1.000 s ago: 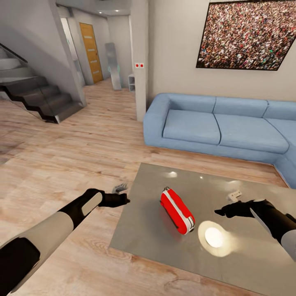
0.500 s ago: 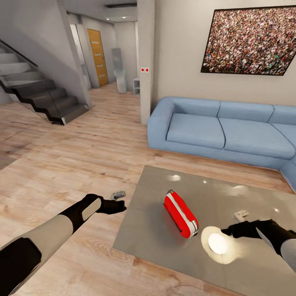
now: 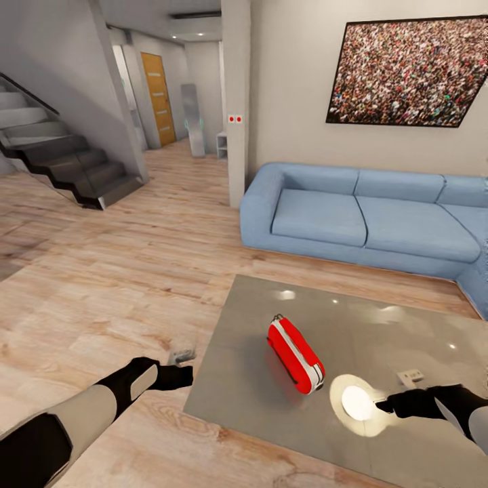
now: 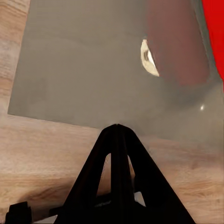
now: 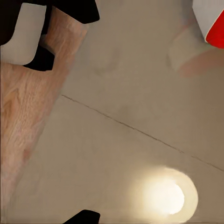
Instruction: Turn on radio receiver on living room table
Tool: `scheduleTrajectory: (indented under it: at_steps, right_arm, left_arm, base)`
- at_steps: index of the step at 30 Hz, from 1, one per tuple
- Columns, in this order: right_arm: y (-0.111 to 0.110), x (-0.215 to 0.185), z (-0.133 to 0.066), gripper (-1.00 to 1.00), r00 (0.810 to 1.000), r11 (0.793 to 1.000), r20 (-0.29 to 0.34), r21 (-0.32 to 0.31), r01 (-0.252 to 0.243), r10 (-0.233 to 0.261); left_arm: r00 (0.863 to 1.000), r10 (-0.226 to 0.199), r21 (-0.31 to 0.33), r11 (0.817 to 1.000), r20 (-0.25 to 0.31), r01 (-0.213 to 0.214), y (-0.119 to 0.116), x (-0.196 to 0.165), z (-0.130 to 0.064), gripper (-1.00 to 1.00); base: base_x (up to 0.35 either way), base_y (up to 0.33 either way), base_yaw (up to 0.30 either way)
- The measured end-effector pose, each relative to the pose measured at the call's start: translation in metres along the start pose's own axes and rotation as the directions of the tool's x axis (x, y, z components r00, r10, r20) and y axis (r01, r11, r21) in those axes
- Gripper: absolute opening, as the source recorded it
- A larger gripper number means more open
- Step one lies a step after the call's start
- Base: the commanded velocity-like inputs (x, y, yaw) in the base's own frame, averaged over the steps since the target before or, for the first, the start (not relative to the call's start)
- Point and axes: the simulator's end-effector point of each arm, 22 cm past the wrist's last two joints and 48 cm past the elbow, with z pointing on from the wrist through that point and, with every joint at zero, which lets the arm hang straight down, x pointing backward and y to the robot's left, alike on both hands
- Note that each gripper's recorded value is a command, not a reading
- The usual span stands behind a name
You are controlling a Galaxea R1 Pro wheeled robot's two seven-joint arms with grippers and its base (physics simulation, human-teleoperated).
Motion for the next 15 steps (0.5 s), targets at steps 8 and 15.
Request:
scheduleTrajectory:
  at_steps: [8,15]
  right_arm:
    - [-0.004,0.003,-0.004,1.00,0.999,1.000,0.032,0.011,0.012,-0.012]
    - [-0.001,0.027,-0.003,1.00,1.000,1.000,0.006,0.006,0.012,-0.012]
  left_arm:
    - [0.999,-0.031,-0.059,0.998,-0.034,0.029,0.034,0.052,0.005,-1.00]
    - [0.999,0.013,-0.098,0.995,-0.036,-0.016,0.047,0.062,0.003,-1.00]
  base:
    - [0.000,0.000,-0.087]
    - [0.000,0.000,-0.080]
